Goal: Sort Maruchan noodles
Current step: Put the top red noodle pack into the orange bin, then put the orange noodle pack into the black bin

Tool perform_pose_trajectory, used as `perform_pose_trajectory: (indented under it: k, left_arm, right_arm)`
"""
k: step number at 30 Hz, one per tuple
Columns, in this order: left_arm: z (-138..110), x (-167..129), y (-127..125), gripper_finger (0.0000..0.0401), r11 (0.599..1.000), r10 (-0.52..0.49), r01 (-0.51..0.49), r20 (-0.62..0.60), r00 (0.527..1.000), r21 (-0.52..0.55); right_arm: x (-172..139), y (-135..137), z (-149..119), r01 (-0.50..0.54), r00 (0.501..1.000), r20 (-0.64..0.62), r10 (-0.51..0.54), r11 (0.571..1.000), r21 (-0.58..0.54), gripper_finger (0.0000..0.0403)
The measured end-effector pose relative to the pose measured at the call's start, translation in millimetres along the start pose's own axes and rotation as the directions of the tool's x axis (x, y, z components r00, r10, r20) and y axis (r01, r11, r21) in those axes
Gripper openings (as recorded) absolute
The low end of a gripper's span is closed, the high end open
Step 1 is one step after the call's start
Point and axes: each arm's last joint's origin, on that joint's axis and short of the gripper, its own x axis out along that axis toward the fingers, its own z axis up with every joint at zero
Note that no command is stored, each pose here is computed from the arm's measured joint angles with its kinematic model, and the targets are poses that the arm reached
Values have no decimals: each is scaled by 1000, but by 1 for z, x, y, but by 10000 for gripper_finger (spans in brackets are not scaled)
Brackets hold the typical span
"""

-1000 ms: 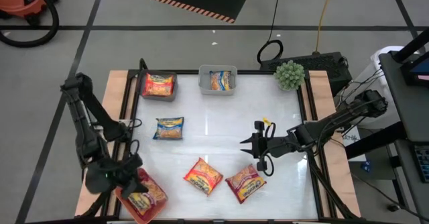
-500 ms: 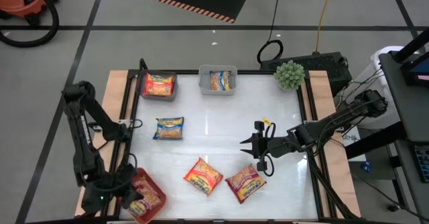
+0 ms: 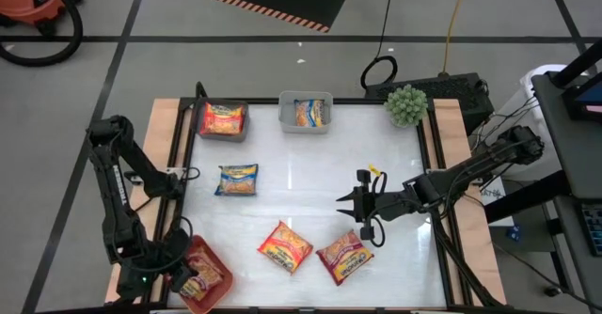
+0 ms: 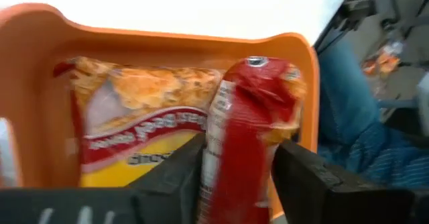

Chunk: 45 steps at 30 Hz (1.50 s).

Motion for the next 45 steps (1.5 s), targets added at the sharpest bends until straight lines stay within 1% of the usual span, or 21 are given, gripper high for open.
perform_pose_trajectory:
  k: [4,7,12,17,20,22,25,28,32,35,37,39,42,45]
  left_arm:
    - [3,2,2,199,998,52,-51,-33,998,36]
    - [8,0,1,216,997,67,-65,-54,996,38]
    - [20,-11,1,220,998,54,-53,-62,997,23]
    - [35,-25,7,220,995,96,-95,-112,989,8]
    - [42,-30,10,220,994,105,-105,-98,990,4]
    - [46,-30,9,220,995,93,-91,-76,993,28]
    - [48,-25,1,220,995,33,-30,-34,999,94]
    - [49,-16,-9,220,988,-15,18,-18,1000,155]
    - [56,-3,-19,220,976,-39,37,8,999,212]
    - [70,3,-23,220,960,-36,18,56,998,281]
    - [82,5,-24,220,942,-33,-14,134,990,335]
    - [95,7,-25,220,914,-24,-67,219,975,400]
    - [115,10,-26,220,872,-4,-170,353,935,459]
    - [138,11,-31,220,848,-12,-255,499,867,464]
  right_arm:
    - [0,0,0,0,1000,0,0,1000,0,114]
    - [0,0,0,0,1000,0,0,1000,-1,114]
    - [0,0,0,-1,1000,4,1,1000,-1,114]
    - [0,0,2,-2,1000,21,2,1000,-2,114]
    - [0,0,2,-1,1000,21,2,1000,-9,114]
    - [0,0,2,-1,1000,21,2,1000,-9,114]
    - [0,0,2,-1,1000,20,2,1000,-13,114]
    - [0,0,2,-1,1000,20,2,1000,-14,114]
    - [0,0,2,-1,1000,19,1,1000,-18,114]
    - [0,0,2,-1,1000,20,1,1000,-11,114]
    - [0,0,3,-1,1000,25,1,1000,2,114]
    - [0,0,4,-3,999,36,2,1000,29,114]
    - [0,0,4,-5,999,38,2,998,61,114]
    - [2,1,3,0,1000,30,-3,994,107,114]
